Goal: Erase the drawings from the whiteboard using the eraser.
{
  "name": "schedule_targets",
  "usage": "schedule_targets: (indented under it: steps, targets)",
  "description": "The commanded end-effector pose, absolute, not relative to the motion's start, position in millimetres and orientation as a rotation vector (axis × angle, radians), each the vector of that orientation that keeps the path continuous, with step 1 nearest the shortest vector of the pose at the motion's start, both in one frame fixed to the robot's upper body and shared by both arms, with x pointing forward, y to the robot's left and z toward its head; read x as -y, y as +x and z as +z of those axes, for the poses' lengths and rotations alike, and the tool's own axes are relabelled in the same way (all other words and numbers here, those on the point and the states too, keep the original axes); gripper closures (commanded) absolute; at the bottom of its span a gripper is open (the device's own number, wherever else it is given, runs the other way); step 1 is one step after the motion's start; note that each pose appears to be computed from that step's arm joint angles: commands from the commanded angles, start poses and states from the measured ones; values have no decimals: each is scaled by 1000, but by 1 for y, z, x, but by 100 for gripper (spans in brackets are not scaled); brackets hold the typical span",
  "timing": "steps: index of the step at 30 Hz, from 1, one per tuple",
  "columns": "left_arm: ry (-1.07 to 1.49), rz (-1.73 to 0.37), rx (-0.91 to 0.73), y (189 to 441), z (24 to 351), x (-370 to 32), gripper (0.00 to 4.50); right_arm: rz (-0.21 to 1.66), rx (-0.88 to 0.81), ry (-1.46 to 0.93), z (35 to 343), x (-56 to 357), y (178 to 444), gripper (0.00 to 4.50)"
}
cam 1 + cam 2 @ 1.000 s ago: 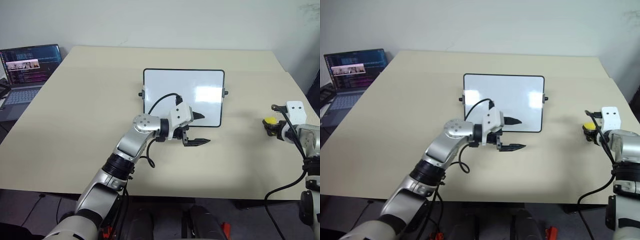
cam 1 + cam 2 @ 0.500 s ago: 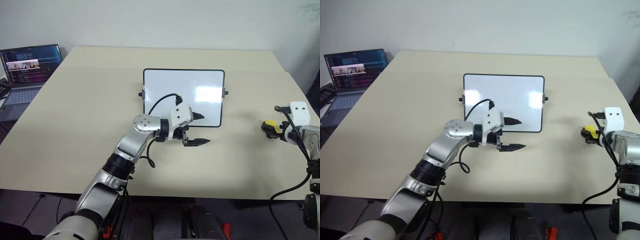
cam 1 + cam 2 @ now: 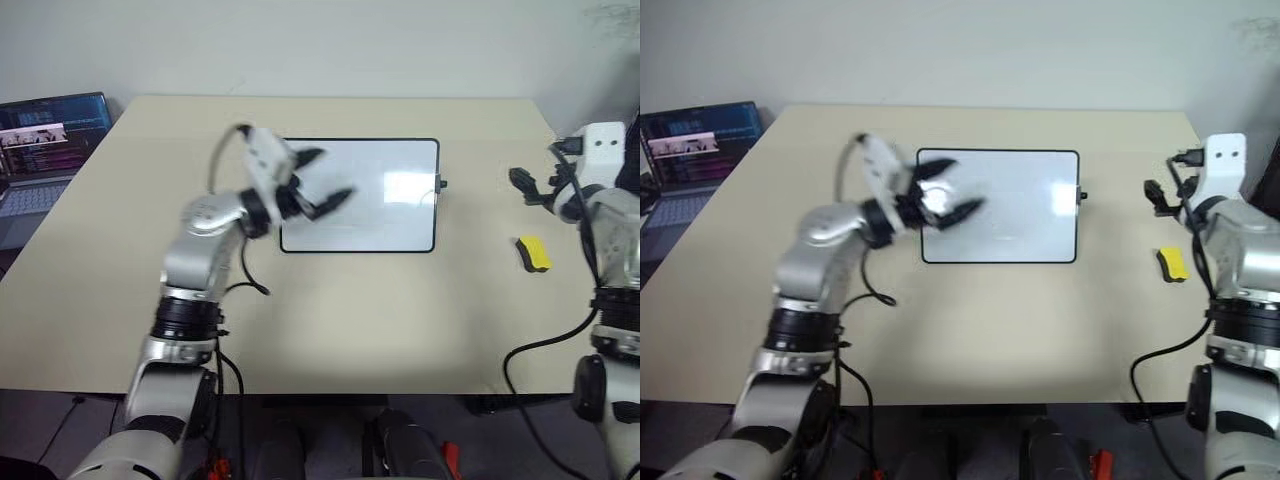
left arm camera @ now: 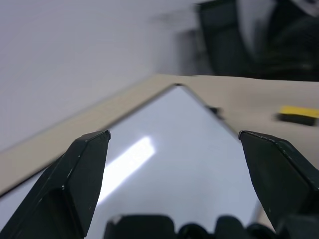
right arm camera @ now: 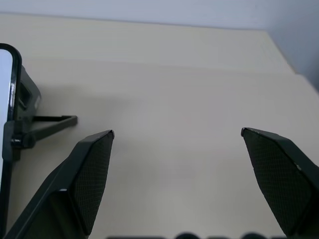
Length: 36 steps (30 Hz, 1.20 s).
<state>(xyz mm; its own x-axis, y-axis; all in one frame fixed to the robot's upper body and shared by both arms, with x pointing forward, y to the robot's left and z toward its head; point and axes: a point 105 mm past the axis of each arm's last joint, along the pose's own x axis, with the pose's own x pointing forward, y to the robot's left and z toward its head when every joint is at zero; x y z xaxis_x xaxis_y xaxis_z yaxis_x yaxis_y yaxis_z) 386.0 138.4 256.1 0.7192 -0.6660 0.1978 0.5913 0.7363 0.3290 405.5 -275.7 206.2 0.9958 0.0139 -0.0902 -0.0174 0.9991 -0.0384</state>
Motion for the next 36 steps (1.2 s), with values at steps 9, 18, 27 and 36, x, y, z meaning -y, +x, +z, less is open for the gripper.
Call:
schedule_targets:
  steps: [9, 18, 27, 36]
  targets:
    - [189, -180, 198, 401, 186, -250, 0, 76, 12, 55, 151, 241, 404, 2]
    - [115, -173, 176, 408, 141, -227, 0, 83, 54, 131, 130, 230, 400, 2]
    - [148, -85, 170, 411, 133, -231, 0, 54, 86, 140, 122, 218, 401, 2]
    - [137, -87, 190, 412, 137, -232, 0, 34, 119, 107, 126, 208, 405, 2]
